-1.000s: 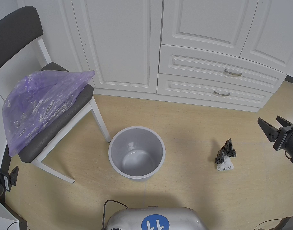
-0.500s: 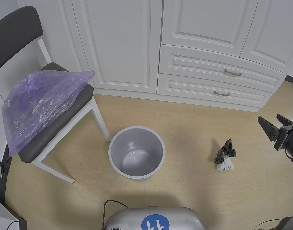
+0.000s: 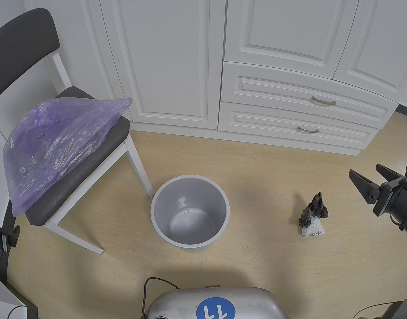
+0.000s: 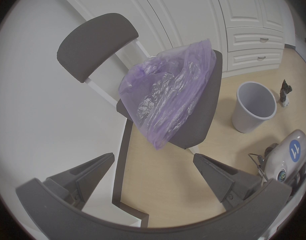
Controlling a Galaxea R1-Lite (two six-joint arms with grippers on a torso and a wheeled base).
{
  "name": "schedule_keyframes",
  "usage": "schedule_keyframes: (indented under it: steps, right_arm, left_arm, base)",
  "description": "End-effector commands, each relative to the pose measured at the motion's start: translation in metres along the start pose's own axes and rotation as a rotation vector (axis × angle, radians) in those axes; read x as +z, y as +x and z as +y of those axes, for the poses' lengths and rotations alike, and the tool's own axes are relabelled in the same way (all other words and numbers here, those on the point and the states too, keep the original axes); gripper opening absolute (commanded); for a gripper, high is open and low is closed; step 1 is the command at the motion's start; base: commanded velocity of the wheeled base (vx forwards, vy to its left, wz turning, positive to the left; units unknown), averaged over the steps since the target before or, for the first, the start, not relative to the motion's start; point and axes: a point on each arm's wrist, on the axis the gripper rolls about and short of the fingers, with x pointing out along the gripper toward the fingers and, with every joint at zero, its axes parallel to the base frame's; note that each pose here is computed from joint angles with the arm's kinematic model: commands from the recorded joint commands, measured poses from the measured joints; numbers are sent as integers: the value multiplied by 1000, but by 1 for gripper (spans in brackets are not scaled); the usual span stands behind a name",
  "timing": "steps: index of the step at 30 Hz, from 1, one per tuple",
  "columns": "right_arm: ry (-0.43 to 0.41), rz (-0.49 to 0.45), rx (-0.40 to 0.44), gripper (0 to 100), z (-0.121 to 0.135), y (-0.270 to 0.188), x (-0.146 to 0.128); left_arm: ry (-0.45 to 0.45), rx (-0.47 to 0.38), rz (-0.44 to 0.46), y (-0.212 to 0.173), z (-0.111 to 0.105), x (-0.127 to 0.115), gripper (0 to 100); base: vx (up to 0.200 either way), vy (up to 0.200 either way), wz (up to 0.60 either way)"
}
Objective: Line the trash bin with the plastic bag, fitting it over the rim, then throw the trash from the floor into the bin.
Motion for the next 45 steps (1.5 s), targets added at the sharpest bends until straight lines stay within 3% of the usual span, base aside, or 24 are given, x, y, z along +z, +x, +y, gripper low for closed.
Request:
schedule_keyframes:
  steps: [1,45]
  right_arm:
    - [0,9,6,100,1,2,-1]
    - [6,-25,18,100,2,-1,4]
  left_arm:
    - [-12,-13,22,7,1,-3,100]
    - [-42,53,2,74,30,-19,100]
  base:
    - [0,0,0]
    - [0,0,0]
